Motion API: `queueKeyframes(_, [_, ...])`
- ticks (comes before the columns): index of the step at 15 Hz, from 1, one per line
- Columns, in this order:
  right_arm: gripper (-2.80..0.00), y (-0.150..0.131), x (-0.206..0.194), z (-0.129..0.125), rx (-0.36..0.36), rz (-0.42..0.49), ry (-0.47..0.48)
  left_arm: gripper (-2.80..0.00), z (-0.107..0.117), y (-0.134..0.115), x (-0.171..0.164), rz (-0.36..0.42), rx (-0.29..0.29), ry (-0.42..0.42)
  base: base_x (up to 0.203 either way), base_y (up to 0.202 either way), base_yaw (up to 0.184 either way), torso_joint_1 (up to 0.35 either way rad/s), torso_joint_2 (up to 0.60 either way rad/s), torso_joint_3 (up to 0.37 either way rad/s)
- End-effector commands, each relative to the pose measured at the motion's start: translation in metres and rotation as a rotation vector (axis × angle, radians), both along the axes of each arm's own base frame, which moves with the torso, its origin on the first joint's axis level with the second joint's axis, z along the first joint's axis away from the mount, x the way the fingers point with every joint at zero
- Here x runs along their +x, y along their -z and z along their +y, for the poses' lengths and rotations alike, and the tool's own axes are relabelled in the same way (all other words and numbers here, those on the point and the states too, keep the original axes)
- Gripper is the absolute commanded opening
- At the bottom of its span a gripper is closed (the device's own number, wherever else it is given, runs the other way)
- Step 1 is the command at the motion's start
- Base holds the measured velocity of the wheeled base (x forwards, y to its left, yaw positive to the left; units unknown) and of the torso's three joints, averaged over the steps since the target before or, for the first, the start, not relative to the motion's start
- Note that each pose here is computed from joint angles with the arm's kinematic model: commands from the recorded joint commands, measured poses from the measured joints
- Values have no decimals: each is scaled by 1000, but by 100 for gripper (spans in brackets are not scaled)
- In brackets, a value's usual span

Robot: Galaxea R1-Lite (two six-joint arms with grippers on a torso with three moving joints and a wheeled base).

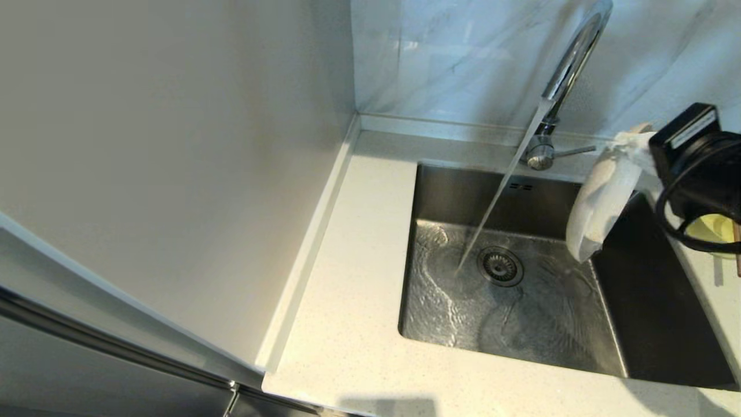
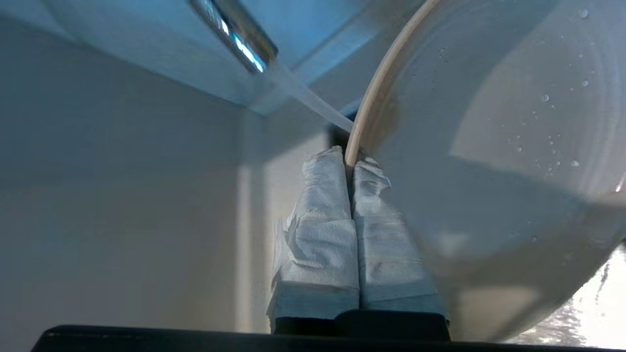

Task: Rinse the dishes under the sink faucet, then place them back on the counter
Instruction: Rinse the plate, then place the plate on the table

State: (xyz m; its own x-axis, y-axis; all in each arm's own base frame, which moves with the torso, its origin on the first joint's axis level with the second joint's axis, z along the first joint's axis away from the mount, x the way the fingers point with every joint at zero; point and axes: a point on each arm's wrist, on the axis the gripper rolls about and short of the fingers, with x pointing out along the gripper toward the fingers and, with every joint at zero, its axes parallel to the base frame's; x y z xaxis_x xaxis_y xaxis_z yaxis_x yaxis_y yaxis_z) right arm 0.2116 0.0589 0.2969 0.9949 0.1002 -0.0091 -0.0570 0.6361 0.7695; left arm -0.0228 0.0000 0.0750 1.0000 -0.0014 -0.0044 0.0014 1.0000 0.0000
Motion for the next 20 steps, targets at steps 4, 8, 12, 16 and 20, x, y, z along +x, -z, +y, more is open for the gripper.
queueKeyframes(4, [-280, 42, -9, -36, 303, 148, -139, -280, 0, 0, 0, 0, 0, 0, 0, 0, 0, 0, 0, 0])
queueKeyframes(8, [-280, -6, -26, -45, 362, -111, -218, -280, 0, 0, 0, 0, 0, 0, 0, 0, 0, 0, 0, 0])
queueKeyframes(12, [-280, 22, -30, -46, 390, -17, -246, -280, 0, 0, 0, 0, 0, 0, 0, 0, 0, 0, 0, 0])
queueKeyframes(16, [-280, 30, -21, -46, 288, -23, -232, -280, 0, 0, 0, 0, 0, 0, 0, 0, 0, 0, 0, 0])
queueKeyframes(20, [-280, -19, -54, -47, 42, 130, -229, -280, 0, 0, 0, 0, 0, 0, 0, 0, 0, 0, 0, 0])
